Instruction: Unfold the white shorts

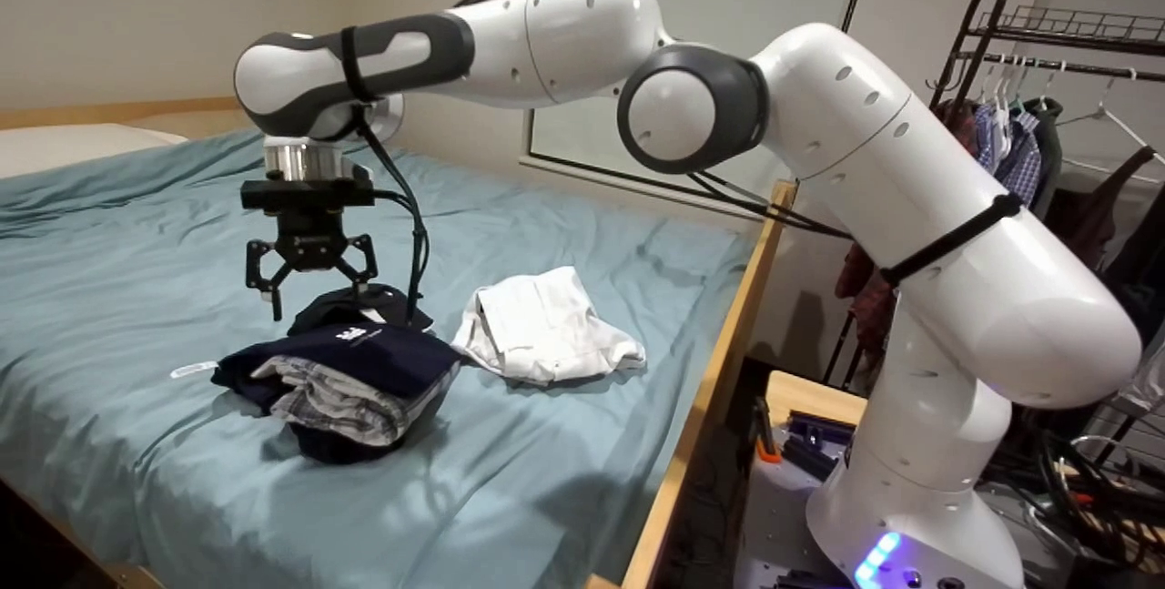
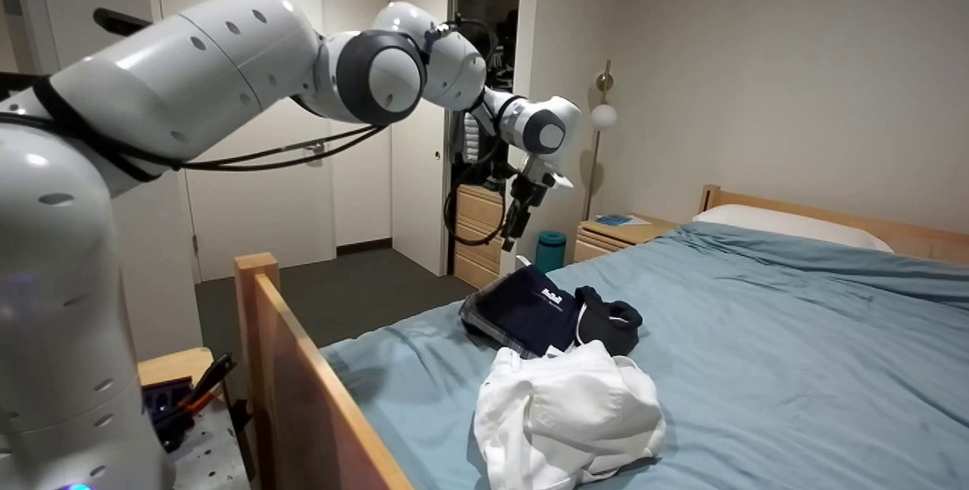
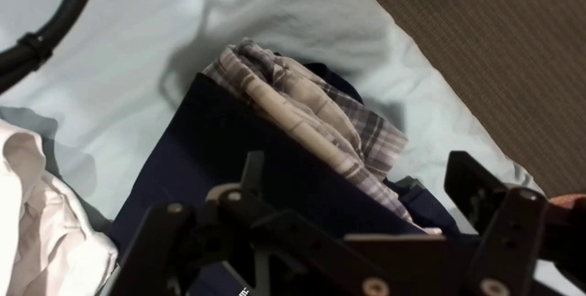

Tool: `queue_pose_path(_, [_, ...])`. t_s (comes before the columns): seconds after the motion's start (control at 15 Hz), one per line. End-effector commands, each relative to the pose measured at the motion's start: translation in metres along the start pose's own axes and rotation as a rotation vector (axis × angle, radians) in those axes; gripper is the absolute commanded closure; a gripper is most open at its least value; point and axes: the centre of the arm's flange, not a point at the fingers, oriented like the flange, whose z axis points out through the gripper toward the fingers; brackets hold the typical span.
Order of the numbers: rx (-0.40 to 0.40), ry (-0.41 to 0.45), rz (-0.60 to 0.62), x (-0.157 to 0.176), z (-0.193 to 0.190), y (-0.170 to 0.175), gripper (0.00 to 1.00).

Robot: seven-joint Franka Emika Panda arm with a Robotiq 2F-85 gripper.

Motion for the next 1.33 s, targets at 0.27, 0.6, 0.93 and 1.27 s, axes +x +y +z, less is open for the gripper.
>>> queue_pose_path(0.27, [-0.2, -0.051, -0.354, -0.003, -0.024, 0.053, 0.0])
queue_pose_path(0.6, [-0.235, -0.052, -0.456, 0.002, -0.018, 0.048, 0.0])
queue_pose_path(0.93, [-0.264, -0.055, -0.513, -0.007, -0.024, 0.055, 0.0])
queue_pose_path(1.27, [-0.273, 0.002, -0.448, -0.048, -0.02, 0.093, 0.0])
